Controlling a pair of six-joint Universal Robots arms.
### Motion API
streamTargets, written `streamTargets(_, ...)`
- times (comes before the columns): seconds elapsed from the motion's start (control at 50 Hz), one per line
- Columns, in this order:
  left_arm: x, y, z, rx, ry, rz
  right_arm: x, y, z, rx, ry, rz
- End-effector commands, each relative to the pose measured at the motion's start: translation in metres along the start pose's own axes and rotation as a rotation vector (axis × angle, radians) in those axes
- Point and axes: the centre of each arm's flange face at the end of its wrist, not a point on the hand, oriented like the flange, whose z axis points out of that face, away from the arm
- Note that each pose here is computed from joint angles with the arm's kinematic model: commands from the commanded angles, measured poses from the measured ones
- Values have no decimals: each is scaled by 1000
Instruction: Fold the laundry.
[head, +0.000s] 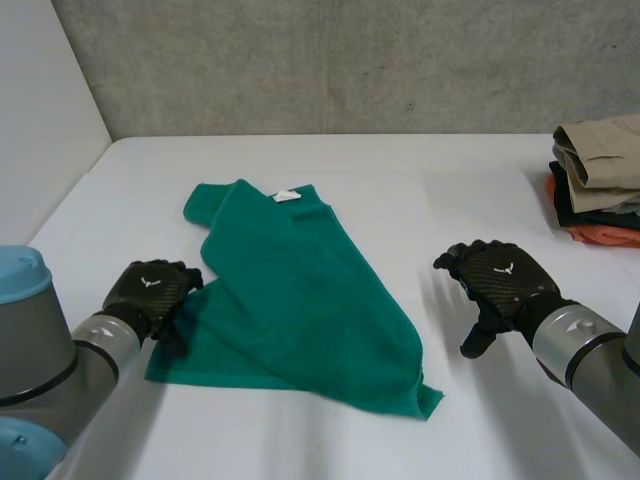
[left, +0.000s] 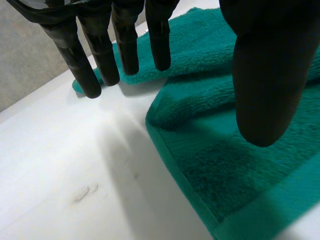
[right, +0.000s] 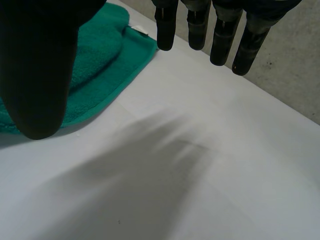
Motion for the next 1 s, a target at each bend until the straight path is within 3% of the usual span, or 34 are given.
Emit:
streamTargets(0.02, 6, 5, 15, 23, 19, 10, -1, 2, 0, -6, -5, 2)
streamTargets(0.32, 16, 2, 29, 43, 44, 28, -1, -14, 8, 38, -33, -8)
streamTargets(0.62, 3, -52, 13, 218, -17, 59, -6, -59, 70, -69, -214, 17)
streamTargets(0.8, 12, -30, 12, 142, 24, 66, -13, -48, 66, -86, -223, 21)
streamTargets(1.0, 27, -1, 20, 65, 128, 146, -19, -35, 55, -65, -209, 12)
